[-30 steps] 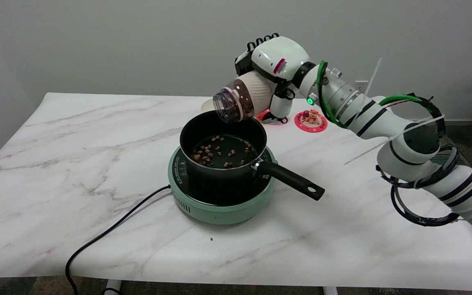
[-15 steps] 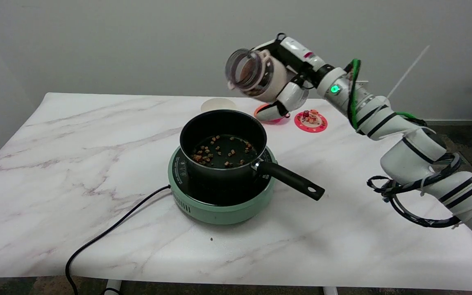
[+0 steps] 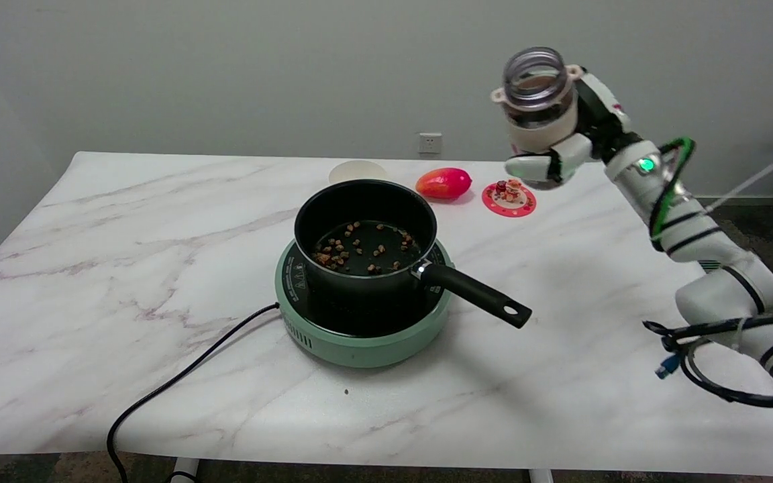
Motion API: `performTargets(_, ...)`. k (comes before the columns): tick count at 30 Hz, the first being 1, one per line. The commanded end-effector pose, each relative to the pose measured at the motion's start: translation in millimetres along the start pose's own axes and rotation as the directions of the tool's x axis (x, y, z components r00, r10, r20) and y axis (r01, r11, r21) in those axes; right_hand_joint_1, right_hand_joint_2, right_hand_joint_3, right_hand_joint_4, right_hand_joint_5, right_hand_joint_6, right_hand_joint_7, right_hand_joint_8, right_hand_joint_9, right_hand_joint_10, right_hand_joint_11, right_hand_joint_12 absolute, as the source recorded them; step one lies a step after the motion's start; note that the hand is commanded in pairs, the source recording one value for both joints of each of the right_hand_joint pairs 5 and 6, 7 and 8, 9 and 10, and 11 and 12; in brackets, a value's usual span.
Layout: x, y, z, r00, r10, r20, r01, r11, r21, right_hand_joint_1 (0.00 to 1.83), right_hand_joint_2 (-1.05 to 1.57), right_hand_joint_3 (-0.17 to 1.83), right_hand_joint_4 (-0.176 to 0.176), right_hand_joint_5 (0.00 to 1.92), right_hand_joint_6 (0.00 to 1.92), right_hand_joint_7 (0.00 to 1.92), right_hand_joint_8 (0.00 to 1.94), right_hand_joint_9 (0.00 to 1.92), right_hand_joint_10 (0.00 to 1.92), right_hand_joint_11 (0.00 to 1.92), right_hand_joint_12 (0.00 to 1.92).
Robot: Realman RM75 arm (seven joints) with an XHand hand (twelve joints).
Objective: Place the bottle onto the table.
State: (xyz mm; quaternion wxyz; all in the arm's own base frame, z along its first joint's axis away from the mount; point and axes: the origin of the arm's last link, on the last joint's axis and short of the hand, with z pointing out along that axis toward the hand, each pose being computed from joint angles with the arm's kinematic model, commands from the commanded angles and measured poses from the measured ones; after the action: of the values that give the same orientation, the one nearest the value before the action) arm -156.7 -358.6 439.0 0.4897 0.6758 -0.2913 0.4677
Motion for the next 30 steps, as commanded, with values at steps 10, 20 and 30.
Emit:
performTargets(10,38.0,119.3,-132.1,0.884,0.216,-0.414,-0.286,0.951,-0.115,1.47,1.08,0.67,0.000,1.92,1.92,1.92,1.92,1.41,1.41,1.17,1.17)
performTargets(20,5.5,141.5,-96.8,0.877,0.294,-0.380,-0.365,0.922,-0.128,1.46,1.12,0.60,0.000,1.92,1.92,1.92,1.92,1.41,1.41,1.19,1.19)
performTargets(30,-19.3,150.6,-66.4,0.879,0.332,-0.343,-0.397,0.907,-0.139,1.49,1.01,0.70,0.000,1.92,1.92,1.92,1.92,1.34,1.34,1.17,1.17)
